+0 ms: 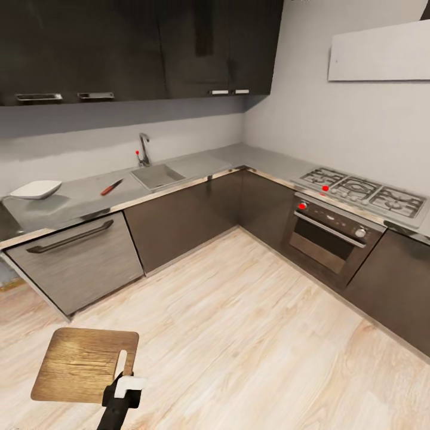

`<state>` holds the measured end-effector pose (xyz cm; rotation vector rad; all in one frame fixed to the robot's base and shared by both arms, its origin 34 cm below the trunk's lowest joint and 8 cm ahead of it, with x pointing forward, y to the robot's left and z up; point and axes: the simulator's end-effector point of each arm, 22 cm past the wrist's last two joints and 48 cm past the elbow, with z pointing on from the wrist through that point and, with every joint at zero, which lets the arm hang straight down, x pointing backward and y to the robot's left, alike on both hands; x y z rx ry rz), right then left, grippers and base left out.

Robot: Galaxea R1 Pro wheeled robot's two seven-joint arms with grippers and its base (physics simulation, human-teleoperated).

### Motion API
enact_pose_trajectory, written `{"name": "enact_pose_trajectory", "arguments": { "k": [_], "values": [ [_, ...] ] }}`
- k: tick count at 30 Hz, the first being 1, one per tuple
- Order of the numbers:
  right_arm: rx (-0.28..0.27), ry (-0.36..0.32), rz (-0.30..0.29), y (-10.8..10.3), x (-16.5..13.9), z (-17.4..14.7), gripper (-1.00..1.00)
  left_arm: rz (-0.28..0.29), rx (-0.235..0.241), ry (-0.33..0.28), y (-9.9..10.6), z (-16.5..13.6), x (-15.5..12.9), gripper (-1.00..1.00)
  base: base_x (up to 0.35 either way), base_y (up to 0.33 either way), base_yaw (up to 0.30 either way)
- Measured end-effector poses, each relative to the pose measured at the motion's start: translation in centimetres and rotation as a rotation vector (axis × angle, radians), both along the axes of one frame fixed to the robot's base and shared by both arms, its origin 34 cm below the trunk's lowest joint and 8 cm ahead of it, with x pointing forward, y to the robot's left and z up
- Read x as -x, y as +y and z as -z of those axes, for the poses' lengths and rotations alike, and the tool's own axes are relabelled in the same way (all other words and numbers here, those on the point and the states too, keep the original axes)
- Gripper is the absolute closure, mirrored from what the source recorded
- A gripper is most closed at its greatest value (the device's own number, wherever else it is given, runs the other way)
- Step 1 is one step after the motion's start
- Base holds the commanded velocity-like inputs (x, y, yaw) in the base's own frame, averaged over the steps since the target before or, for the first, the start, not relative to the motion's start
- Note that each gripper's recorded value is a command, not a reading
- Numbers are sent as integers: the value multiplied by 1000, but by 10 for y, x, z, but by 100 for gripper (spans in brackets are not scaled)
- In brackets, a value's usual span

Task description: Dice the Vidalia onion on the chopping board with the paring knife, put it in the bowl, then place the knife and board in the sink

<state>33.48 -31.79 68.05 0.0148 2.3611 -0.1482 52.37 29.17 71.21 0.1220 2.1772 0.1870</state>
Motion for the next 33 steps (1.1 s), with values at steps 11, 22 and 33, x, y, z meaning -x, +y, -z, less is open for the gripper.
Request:
{"name": "enact_pose_trajectory", "arguments": {
  "k": [11, 22, 33],
  "values": [
    [0, -8, -1, 0, -3, -2, -100, -1, 0, -10, 0, -5, -3, 100, 0, 0, 237],
    [-1, -15, -1, 0, -4, -4, -100, 4, 10, -21, -8, -9, -6, 100, 0, 0, 242],
    [0, -26, -3, 1, -8, -6, -100, 2, 11, -31, -8, -13, -9, 100, 0, 0, 248]
  ]
}}
